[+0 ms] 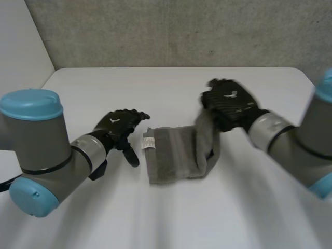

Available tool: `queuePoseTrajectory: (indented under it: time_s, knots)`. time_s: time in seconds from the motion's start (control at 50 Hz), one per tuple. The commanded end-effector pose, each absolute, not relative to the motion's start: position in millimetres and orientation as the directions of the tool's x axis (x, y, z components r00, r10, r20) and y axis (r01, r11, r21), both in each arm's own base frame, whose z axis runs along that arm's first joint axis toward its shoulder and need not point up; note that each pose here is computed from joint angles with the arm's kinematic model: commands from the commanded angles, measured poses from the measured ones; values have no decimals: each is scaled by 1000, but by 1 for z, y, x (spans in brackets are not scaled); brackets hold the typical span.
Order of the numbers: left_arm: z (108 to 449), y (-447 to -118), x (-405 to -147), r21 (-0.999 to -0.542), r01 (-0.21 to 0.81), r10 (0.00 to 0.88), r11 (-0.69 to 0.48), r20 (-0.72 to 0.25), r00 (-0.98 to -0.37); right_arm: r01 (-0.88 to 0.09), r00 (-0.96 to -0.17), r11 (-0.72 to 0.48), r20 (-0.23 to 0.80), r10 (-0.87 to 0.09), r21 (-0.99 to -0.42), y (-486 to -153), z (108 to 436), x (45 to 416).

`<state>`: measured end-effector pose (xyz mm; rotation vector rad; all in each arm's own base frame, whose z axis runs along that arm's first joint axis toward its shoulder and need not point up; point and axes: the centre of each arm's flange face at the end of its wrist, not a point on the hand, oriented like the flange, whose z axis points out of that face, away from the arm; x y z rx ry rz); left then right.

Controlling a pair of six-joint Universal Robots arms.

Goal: Fold the towel.

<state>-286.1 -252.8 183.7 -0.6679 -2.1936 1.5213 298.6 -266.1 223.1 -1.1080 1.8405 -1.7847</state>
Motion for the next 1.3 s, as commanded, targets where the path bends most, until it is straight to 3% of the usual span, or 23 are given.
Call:
queuePoseTrajectory:
  time_s: [0.02,0.14,0.26,0.38,0.58,0.68,0.86,0.9,1.02,1.18,1.3]
  knots:
    - [202,-265,-259,-954,127,483,272,21,-875,-295,-504,-127,267,-822,-947,-222,202,358]
    - [209,-276,-233,-958,101,415,268,20,-910,-308,-440,-126,259,-860,-943,-203,182,383]
    - [205,-277,-231,-955,102,412,279,23,-911,-330,-387,-125,255,-886,-936,-186,160,403]
    - [208,-274,-238,-958,101,432,267,25,-902,-383,-462,-81,267,-846,-920,-192,159,392]
    - [217,-257,-288,-971,72,552,230,69,-831,-350,-596,20,205,-777,-937,-217,191,347]
    - [222,-257,-300,-970,22,567,240,122,-815,-230,-685,175,31,-728,-957,-232,197,324]
    - [188,-252,-321,-938,17,580,345,199,-790,-120,-716,315,-138,-685,-941,-253,186,308]
    - [180,-253,-323,-932,27,577,361,200,-792,-127,-719,376,-176,-672,-918,-259,163,311]
    - [153,-261,-323,-912,64,562,406,194,-804,-145,-726,408,-184,-663,-902,-269,139,318]
    - [143,-270,-316,-902,69,540,426,193,-819,-184,-728,423,-166,-666,-887,-279,112,324]
    - [139,-272,-316,-906,91,549,413,168,-819,-251,-736,353,-59,-675,-901,-281,117,320]
